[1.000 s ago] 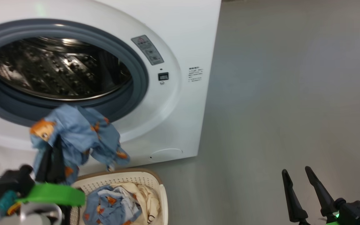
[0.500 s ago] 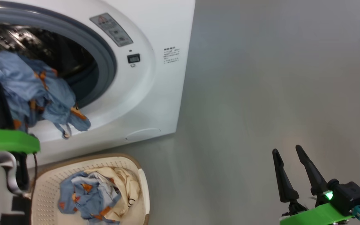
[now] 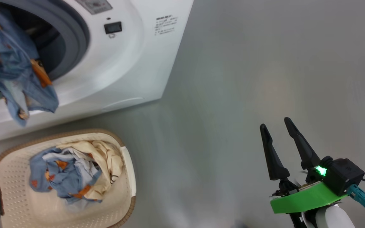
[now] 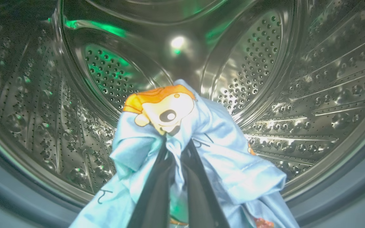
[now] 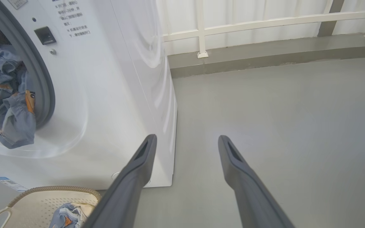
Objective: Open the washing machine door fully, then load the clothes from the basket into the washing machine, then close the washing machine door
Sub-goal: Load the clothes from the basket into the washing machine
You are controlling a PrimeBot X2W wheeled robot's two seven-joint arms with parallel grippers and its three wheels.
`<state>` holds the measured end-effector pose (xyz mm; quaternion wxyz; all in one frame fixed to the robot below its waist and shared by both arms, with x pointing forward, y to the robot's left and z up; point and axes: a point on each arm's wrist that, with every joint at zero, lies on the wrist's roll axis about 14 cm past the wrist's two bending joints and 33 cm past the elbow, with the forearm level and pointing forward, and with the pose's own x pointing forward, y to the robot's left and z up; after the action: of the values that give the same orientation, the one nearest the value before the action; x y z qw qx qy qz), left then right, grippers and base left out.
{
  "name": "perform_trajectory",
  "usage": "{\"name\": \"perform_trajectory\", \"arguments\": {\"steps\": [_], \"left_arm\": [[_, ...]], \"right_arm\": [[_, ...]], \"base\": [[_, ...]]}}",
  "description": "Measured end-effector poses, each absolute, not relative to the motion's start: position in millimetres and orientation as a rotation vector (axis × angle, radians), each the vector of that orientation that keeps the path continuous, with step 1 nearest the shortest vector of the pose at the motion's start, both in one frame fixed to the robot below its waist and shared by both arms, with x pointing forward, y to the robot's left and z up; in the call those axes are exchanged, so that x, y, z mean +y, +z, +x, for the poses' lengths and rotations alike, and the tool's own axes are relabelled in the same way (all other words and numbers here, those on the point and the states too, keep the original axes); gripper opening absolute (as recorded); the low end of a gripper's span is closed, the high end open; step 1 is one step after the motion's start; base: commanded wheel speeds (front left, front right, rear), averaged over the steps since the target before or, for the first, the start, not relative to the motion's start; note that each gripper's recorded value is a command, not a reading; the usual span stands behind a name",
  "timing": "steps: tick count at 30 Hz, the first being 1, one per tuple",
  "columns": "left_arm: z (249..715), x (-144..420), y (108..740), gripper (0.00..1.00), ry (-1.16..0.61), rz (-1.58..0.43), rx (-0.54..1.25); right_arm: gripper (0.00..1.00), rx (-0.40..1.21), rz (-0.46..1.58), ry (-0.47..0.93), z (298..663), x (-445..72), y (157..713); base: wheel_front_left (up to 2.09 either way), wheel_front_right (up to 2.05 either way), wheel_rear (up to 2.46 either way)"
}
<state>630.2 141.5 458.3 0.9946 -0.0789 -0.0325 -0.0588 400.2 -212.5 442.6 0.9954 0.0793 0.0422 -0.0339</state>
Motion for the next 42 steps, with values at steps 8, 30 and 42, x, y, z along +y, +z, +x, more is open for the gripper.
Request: {"name": "perform_trajectory", "arguments": {"steps": [8, 30, 42], "left_arm": [[653.8, 132.4, 435.7, 0.0, -0.123, -0.163, -0.054], [727.1, 117.5, 460.5, 0.0, -0.144, -0.165, -0.201], [735.6, 128.1, 485.4, 0.0, -0.094, -0.142, -0.31]], "right_arm": [[1.0, 0.146, 0.148, -0.073, 404.4, -213.7, 420.0], [1.0, 0.26, 0.128, -0.079, 403.3, -214.2, 381.7], [1.0, 0.272, 0.123, -0.069, 410.3, -212.8, 373.7]], "base": [[0.0, 0.0, 0.0], [0.0, 0.0, 0.0], [0.0, 0.0, 0.0]]}}
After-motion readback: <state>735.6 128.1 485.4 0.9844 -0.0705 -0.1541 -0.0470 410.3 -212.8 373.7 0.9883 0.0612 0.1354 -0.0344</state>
